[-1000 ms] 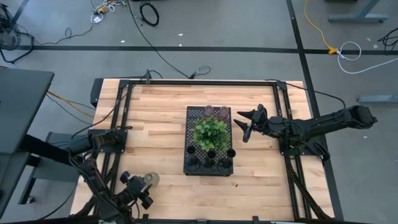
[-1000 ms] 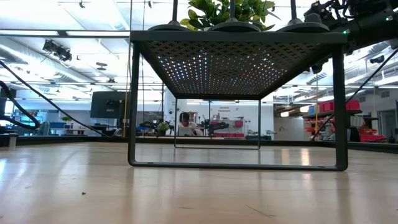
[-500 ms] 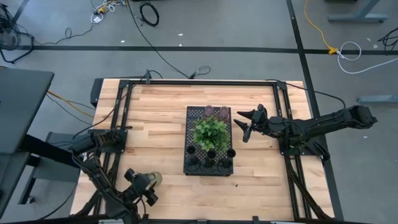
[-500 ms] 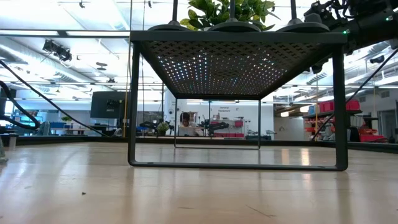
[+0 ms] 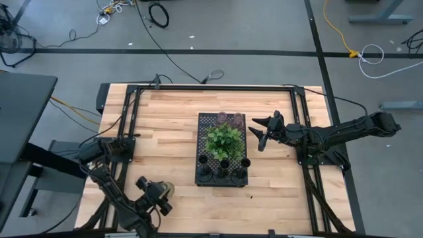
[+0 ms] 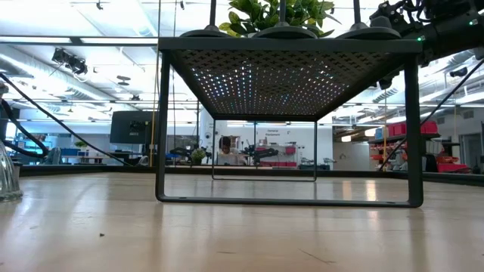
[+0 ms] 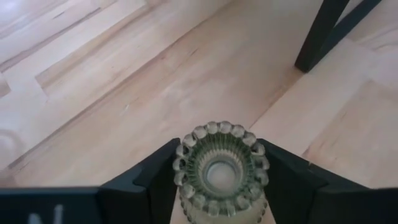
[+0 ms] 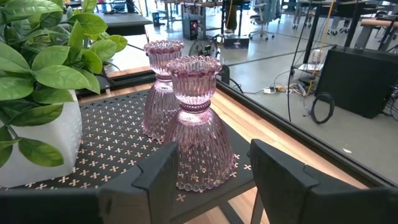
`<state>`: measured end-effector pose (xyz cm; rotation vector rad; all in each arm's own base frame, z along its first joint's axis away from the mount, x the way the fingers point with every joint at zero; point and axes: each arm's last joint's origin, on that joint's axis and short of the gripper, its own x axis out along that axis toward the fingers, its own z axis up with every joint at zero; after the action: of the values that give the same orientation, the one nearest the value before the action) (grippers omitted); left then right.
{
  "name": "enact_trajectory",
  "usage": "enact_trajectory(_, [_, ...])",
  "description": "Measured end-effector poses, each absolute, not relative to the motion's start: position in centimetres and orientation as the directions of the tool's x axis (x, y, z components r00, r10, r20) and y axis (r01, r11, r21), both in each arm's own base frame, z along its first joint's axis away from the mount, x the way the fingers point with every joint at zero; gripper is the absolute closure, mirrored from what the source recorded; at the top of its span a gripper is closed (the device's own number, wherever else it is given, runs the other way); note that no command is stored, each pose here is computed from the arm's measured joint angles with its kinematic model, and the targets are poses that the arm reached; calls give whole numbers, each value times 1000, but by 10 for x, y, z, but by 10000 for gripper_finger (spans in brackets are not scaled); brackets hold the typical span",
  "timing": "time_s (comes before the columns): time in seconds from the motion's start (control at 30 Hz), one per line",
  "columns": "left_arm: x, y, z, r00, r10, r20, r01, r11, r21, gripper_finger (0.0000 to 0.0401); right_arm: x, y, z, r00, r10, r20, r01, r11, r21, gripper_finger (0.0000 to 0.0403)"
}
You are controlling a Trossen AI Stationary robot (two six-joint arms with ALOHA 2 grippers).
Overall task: Pick & Place candle stick holders
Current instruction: Align the green glass candle holder with the other glass candle holders on the shelf
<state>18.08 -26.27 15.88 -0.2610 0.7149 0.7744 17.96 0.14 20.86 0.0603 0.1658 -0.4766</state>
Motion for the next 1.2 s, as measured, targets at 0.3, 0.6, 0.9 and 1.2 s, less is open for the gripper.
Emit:
enact_trajectory(0.3, [184, -262, 159, 498, 546, -674, -710, 703, 45, 233, 180, 1, 209, 875, -452, -173, 462, 887, 19, 202])
enact_trajectory(0.6, [184, -255, 164, 485, 577, -657, -718, 692, 77, 233, 180, 1, 209, 875, -452, -173, 462, 887, 19, 202])
enact_trajectory(0.9, [182, -226, 208, 472, 625, -622, -720, 680, 138, 233, 180, 1, 209, 875, -452, -173, 462, 887, 19, 202])
enact_trajectory(1.2, [184, -178, 269, 554, 641, -531, -643, 735, 217, 233, 180, 1, 209, 875, -451, -173, 461, 887, 21, 202])
